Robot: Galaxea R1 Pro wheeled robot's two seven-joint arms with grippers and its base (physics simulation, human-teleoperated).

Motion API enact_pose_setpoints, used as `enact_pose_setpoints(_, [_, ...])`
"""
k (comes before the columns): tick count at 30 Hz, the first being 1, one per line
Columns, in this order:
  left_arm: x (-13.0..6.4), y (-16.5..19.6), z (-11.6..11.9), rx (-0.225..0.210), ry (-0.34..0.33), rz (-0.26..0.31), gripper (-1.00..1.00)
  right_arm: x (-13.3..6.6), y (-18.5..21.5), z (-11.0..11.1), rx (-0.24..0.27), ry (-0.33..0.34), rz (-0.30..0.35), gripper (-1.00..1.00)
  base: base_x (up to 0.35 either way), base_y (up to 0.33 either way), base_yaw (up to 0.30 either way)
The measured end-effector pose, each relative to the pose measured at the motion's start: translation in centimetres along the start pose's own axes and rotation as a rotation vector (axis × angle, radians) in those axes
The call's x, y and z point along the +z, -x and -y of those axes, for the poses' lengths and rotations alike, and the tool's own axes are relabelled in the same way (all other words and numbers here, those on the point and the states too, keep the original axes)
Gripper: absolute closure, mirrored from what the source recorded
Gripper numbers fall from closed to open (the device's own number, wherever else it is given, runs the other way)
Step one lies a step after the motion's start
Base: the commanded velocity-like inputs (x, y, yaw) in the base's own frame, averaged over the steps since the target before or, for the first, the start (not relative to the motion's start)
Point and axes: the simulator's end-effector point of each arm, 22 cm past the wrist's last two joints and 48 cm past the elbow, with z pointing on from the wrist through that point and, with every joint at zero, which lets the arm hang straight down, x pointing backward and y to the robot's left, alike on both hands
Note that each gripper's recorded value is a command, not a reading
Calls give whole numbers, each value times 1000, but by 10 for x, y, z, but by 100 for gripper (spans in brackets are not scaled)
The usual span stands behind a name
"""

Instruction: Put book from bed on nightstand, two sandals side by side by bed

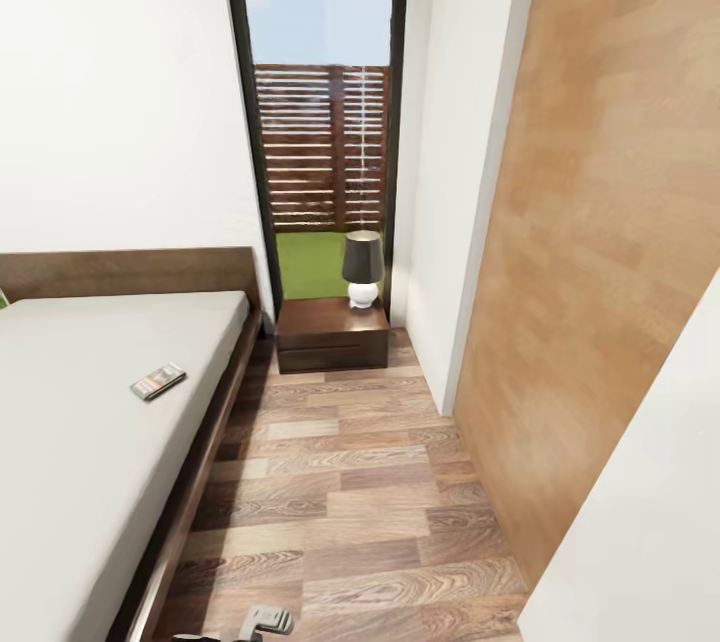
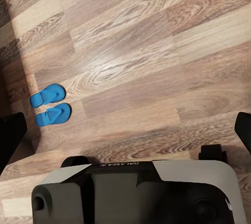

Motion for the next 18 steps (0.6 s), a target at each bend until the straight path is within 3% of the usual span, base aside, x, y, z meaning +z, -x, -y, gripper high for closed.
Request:
enact_pose_setpoints(12, [0,0,0,-1,0,1,-100,0,0,0,0,-1,0,-100,88,-67,0])
enact_pose_setpoints(18, [0,0,0,0,0,1,-100,0,0,0,0,-1,0,-100,253,-4,0])
